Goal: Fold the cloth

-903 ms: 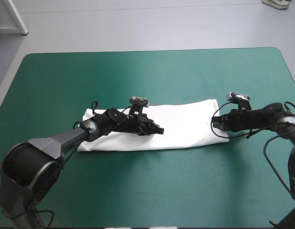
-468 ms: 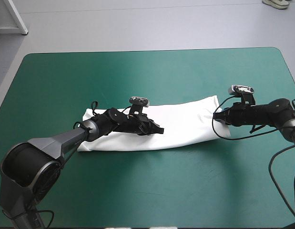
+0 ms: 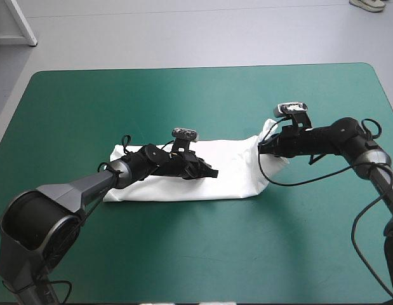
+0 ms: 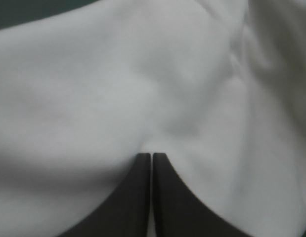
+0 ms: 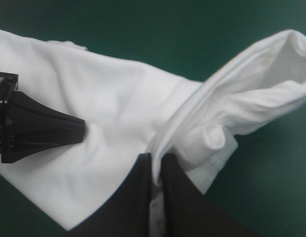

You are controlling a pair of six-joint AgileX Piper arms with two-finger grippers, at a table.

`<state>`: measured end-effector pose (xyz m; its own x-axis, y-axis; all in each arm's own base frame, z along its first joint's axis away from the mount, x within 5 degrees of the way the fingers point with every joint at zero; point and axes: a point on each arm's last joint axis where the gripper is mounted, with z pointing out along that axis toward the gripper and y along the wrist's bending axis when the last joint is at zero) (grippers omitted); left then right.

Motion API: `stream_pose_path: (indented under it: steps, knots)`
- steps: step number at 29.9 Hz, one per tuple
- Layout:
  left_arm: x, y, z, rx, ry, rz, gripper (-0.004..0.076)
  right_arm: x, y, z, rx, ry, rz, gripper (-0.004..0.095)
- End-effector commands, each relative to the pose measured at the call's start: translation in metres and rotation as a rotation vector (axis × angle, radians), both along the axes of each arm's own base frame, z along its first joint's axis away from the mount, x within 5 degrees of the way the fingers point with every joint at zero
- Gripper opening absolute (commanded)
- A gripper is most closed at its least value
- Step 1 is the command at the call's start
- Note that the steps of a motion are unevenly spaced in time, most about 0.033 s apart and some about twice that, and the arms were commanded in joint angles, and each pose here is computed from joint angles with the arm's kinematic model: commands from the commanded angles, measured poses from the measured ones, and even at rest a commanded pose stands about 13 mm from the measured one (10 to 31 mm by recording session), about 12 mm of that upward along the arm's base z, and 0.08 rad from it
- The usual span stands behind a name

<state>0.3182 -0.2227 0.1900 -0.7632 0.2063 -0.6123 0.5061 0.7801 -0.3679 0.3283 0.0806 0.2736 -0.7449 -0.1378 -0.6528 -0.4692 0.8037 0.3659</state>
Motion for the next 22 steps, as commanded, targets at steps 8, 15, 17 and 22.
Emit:
stream_pose_path:
  steps: [8,15,17,22]
  knots:
    - [-0.033,0.102,0.173,-0.051,-0.399,0.115,0.0019,0.008,0.056,0.064,0.039,-0.159,0.110,-0.0007]
    - [-0.089,0.190,0.224,0.212,-0.500,0.350,0.0019,0.007,0.133,0.066,0.061,-0.203,0.289,-0.0008]
    - [-0.103,0.201,0.231,0.252,-0.512,0.388,0.0019,0.008,0.158,0.066,0.072,-0.226,0.330,-0.0008]
    - [-0.117,0.207,0.238,0.263,-0.522,0.410,0.0019,0.010,0.221,0.064,0.111,-0.246,0.448,-0.0008]
